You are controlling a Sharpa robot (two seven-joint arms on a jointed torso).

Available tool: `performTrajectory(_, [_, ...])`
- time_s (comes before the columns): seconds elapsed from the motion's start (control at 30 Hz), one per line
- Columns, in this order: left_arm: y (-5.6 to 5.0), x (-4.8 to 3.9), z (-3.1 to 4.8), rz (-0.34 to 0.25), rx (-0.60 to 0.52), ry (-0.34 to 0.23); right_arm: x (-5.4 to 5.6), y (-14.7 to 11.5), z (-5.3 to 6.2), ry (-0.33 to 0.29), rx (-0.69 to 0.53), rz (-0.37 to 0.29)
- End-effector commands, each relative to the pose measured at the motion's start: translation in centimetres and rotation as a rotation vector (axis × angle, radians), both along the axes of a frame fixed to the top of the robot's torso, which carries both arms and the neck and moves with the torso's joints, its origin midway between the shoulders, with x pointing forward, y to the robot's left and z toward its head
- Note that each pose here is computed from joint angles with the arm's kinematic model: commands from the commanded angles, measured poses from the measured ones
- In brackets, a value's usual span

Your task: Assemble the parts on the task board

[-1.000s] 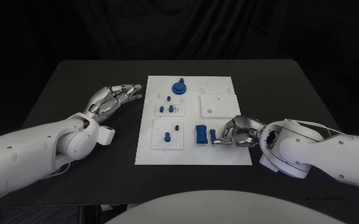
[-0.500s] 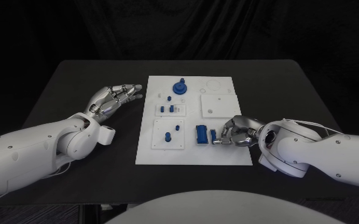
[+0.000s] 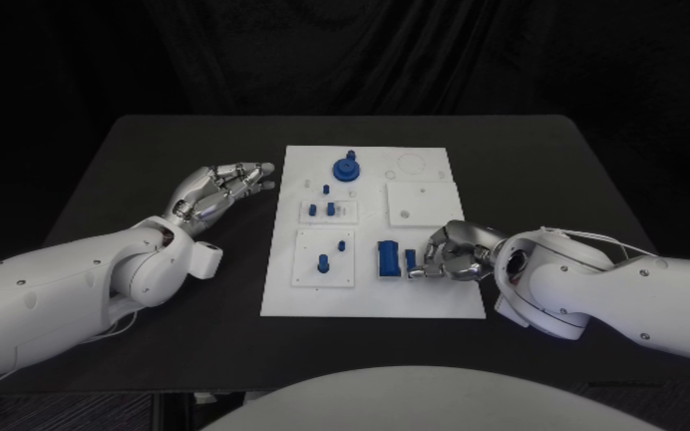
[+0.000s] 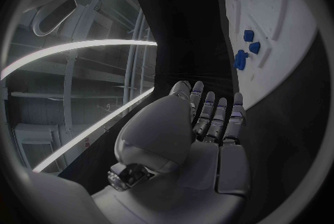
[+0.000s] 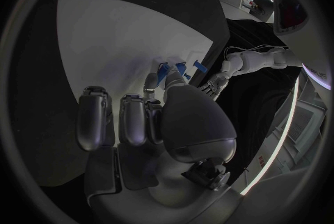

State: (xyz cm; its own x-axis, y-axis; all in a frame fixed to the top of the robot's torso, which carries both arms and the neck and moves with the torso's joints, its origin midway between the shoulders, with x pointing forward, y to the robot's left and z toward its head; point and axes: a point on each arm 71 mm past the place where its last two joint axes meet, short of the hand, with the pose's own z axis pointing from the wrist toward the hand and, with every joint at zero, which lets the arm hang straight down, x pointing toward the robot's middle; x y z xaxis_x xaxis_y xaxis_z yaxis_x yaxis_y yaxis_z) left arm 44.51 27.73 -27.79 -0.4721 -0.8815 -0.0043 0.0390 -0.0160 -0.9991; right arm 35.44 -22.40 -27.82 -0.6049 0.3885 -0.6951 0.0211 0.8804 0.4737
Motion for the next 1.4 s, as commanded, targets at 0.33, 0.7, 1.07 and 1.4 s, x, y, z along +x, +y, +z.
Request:
performTrajectory(0.33, [-0.21,-0.12,0.29,-0.013,-0.038,-0.037,0.06,0.09,-0.30,0.004,-0.024,-0.002])
performTrajectory(0.7, [-0.21,-0.12,0.24,-0.015,-0.039,-0.035,0.10,0.07,-0.40,0.010,-0.032,-0.005])
performTrajectory(1.07, [-0.22,-0.15,0.19,-0.016,-0.040,-0.033,0.25,0.00,-0.36,-0.003,-0.024,-0.009])
performTrajectory(1.4, [-0.16,-0.18,0.19,-0.015,-0.040,-0.034,0.15,-0.04,-0.19,-0.014,-0.010,-0.001])
